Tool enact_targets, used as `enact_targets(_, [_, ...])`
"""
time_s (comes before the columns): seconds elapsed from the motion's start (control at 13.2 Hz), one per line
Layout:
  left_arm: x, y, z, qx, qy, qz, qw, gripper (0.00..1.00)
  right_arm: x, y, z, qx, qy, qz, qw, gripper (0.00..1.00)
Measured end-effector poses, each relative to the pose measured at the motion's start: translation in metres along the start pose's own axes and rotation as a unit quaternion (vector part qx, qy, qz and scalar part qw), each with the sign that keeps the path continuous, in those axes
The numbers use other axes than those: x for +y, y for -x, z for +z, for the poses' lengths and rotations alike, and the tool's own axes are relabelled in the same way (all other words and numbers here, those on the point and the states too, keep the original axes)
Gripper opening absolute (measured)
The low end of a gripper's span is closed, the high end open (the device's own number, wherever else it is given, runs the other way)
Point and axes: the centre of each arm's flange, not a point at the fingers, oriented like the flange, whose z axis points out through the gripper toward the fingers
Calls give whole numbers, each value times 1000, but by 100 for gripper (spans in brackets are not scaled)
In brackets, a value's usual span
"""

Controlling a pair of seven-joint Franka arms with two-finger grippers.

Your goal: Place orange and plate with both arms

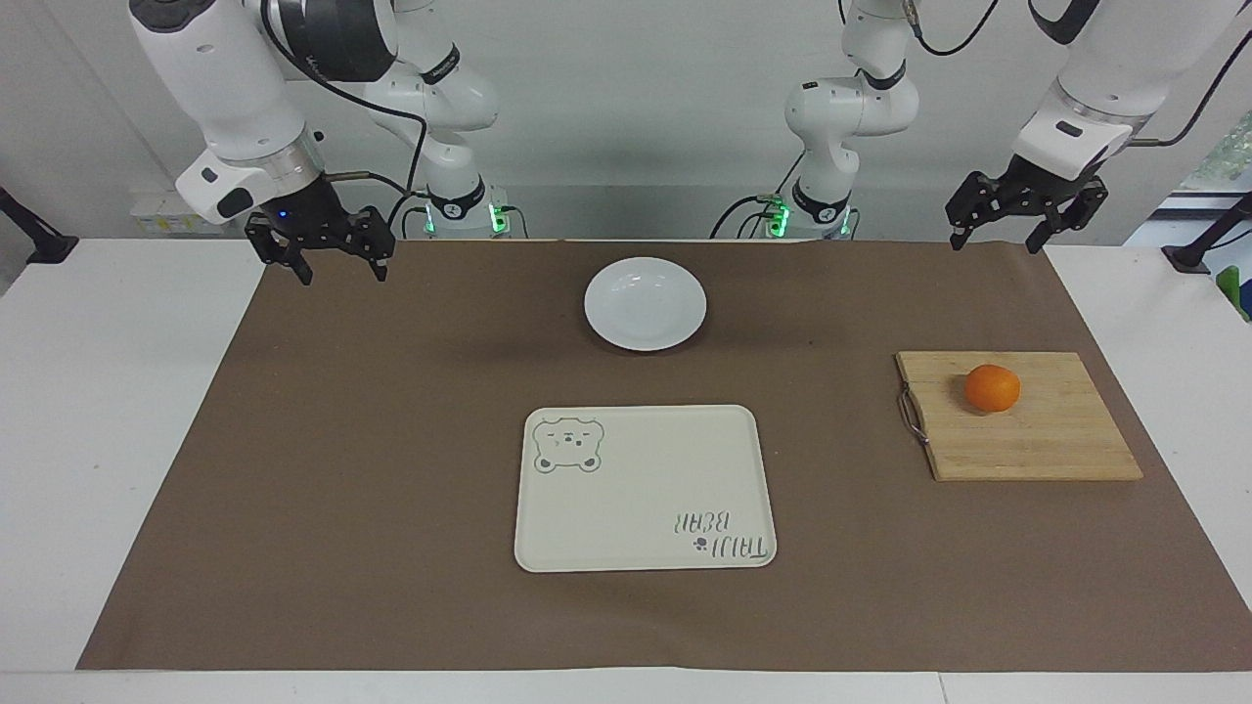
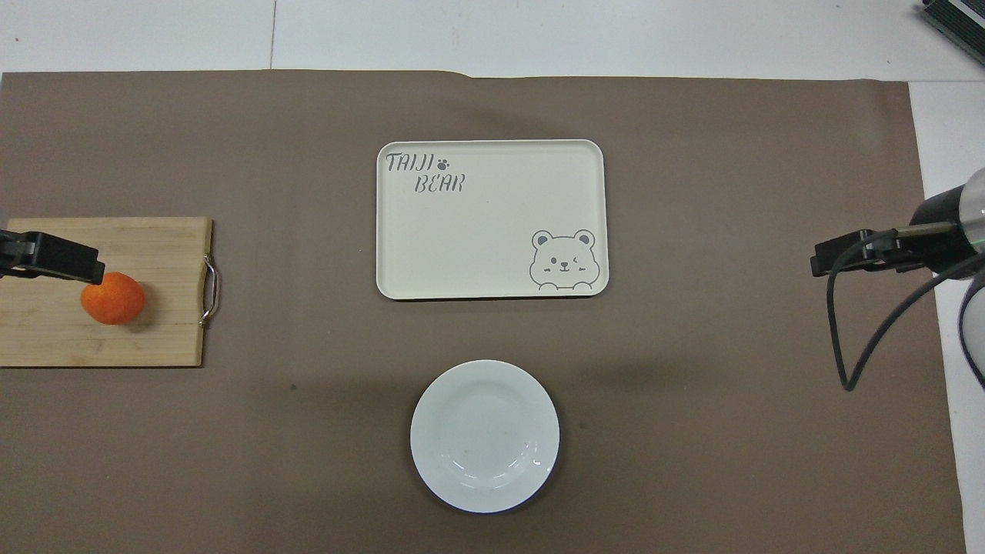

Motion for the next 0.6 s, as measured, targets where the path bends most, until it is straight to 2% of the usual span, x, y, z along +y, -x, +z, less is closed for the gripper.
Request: enact_targets(0.6, [-9,1,2,-3,0,-8,1000,100,0,0,0,0,0,0,1000,100])
